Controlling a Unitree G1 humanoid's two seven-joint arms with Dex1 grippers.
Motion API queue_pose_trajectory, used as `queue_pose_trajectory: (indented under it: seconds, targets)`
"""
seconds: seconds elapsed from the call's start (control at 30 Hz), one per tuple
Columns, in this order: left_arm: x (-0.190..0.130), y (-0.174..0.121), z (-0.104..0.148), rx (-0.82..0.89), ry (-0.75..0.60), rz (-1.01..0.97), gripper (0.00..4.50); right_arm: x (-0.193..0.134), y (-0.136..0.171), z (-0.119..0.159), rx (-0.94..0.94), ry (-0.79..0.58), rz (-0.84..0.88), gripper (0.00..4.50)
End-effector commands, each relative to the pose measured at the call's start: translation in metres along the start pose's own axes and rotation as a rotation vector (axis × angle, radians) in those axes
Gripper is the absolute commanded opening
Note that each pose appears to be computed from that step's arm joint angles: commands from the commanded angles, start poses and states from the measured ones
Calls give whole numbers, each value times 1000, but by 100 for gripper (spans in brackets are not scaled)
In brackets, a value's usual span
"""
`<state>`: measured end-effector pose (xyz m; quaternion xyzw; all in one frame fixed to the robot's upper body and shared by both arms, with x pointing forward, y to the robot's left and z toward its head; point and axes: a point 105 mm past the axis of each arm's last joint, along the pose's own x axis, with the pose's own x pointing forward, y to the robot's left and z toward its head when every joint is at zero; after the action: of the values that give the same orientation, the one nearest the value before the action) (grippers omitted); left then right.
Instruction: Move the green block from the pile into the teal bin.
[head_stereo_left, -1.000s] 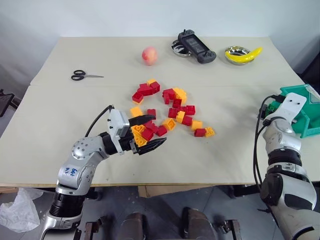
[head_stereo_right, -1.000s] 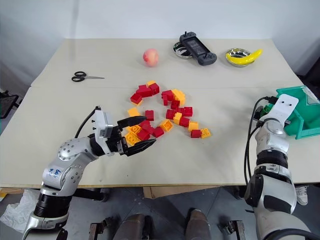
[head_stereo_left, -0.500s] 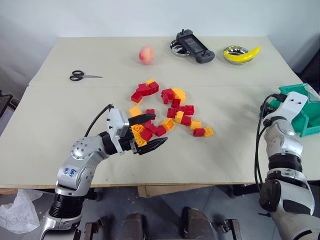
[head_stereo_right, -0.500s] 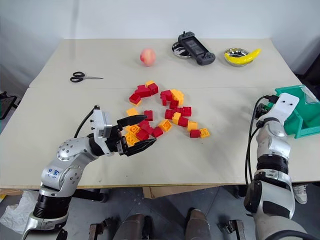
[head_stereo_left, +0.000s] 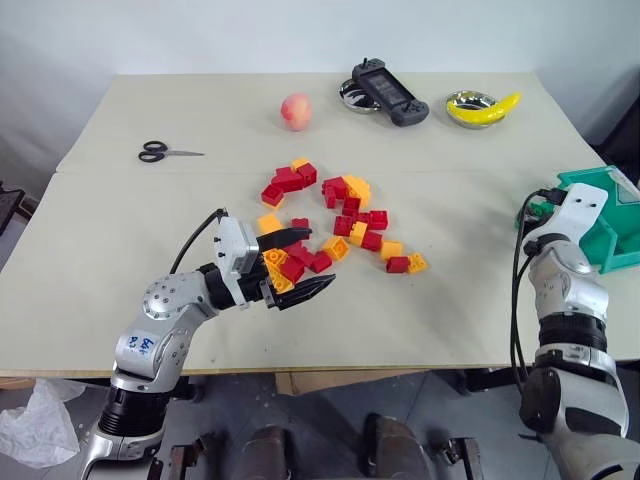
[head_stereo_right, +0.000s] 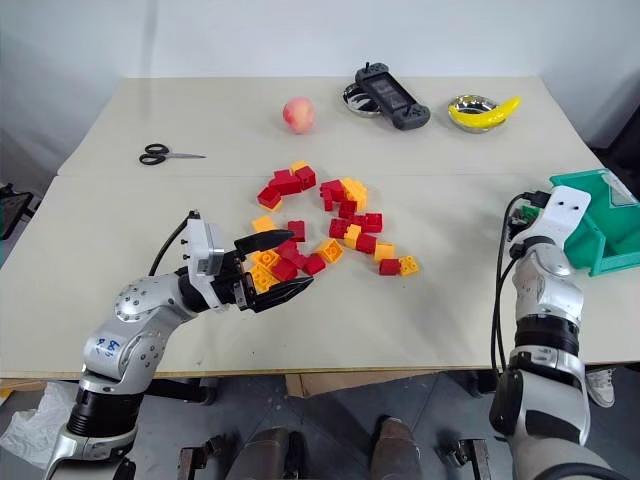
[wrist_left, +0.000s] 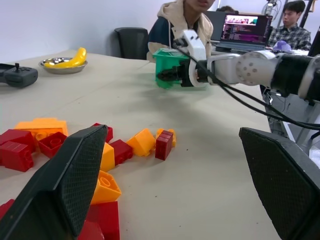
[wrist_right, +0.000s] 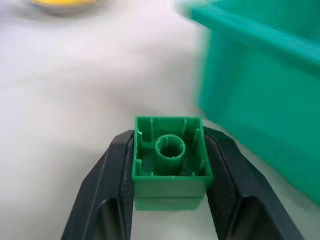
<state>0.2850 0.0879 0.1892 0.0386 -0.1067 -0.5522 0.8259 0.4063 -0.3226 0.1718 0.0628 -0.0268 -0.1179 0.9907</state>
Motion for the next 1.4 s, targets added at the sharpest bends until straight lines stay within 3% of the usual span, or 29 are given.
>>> queue_pose_trajectory:
  seconds: [0.03, 0.13, 0.27, 0.43, 0.67, 0.93, 1.0, 1.07, 1.2, 1.3, 1.4]
  targets:
    - [-1, -4, 13, 21, -48, -19, 450, -24, 2, 63, 39, -175, 109, 148]
    - [5, -9, 17, 13, -67, -53, 450, -41, -18, 86, 12, -210, 74, 148]
    - [20, -16, 21, 1, -103, -110, 450, -53, -79, 110, -72, -222, -139, 148]
    - [39, -22, 22, 3, -125, -180, 450, -43, -135, 102, -123, -133, -332, 148]
    - [45, -22, 24, 12, -136, -195, 450, -22, -146, 71, -39, -26, -332, 148]
    - [36, -19, 20, 14, -119, -151, 450, -23, -146, 76, -2, -71, -288, 428]
    - [34, -18, 20, 16, -115, -143, 450, -25, -146, 80, 2, -86, -271, 446]
    - [31, -15, 18, 21, -101, -126, 450, -24, -135, 89, 21, -135, -182, 446]
    - [14, -2, 6, 52, -21, -66, 450, -30, -55, 106, -34, -238, 322, 446]
    - [-8, 8, -3, 91, 53, -16, 450, -61, 10, 83, -215, -202, 710, 446]
    - [-31, 15, -6, 120, 109, 28, 450, -86, 41, 70, -265, -213, 897, 446]
